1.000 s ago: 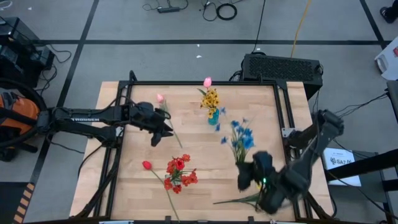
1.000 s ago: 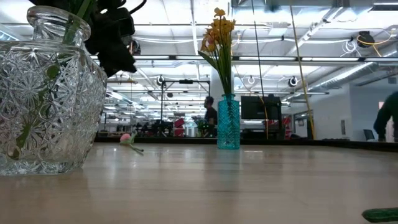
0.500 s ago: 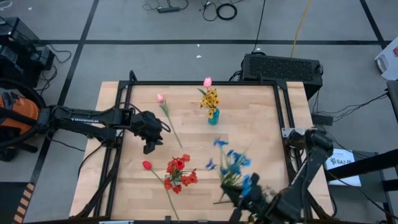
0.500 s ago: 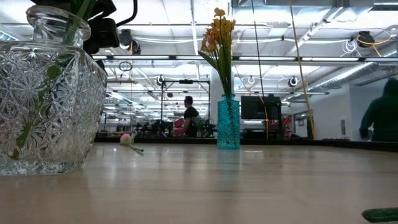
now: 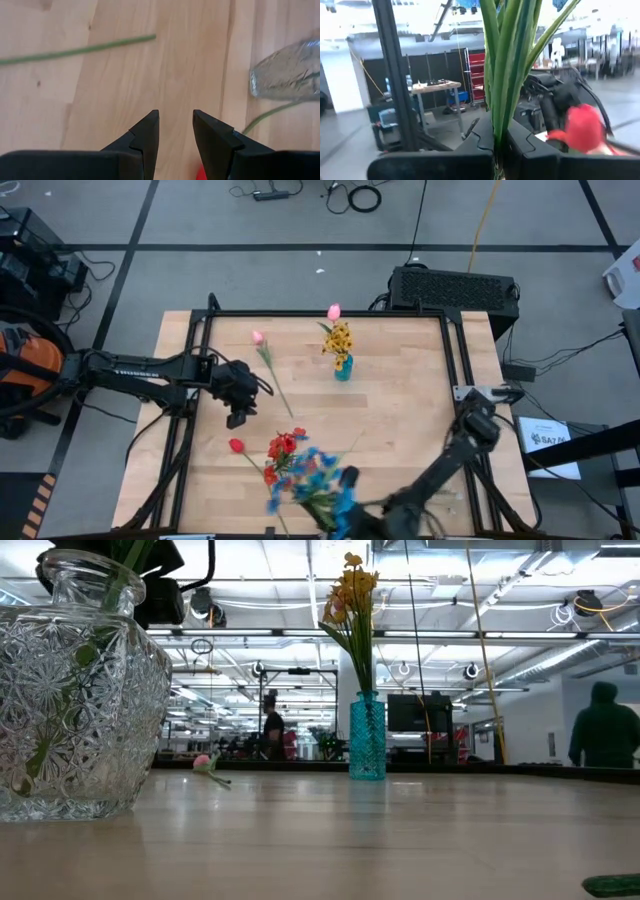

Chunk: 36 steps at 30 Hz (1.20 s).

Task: Sort flowers into vase by color
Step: Put the blue flowers into the transparent vase

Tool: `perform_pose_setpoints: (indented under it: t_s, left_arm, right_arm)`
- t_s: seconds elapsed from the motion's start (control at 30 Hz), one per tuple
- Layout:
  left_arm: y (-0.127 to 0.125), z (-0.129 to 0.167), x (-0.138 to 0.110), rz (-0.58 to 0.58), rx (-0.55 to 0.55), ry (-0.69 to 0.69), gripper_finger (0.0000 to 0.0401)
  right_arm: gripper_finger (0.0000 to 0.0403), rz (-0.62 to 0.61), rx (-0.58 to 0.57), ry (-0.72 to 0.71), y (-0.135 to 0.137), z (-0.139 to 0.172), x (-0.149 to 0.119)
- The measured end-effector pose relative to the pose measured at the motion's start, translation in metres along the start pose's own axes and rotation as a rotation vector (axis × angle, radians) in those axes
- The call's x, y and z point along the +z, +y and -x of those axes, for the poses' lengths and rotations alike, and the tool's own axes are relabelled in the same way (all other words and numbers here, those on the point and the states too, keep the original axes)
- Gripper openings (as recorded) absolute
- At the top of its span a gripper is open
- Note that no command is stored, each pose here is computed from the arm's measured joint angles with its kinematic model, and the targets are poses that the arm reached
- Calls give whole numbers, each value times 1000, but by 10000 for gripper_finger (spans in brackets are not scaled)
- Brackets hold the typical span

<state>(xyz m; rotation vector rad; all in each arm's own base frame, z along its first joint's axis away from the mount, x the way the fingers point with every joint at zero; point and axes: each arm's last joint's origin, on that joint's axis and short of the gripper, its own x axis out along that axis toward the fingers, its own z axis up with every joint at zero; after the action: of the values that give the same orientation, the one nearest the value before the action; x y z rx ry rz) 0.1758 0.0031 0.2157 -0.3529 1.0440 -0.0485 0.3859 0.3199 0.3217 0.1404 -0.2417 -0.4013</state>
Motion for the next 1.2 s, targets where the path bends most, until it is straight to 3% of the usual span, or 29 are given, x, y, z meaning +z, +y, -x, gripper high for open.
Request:
perform_pose_setpoints:
  t_s: [0.37,0.53,0.77,1.2]
  left_arm:
    - [2,0,-7,-34,12,77,125]
    - [2,0,-8,-35,13,80,125]
    - [2,0,-8,-55,16,81,125]
    - [2,0,-7,-56,18,72,125]
  right_arm:
    - [0,128,73,29,11,-80,15]
    - [0,90,87,96,5,-86,3]
    - [0,179,76,188,-2,-93,-11]
    - [0,196,105,310,-12,-104,-44]
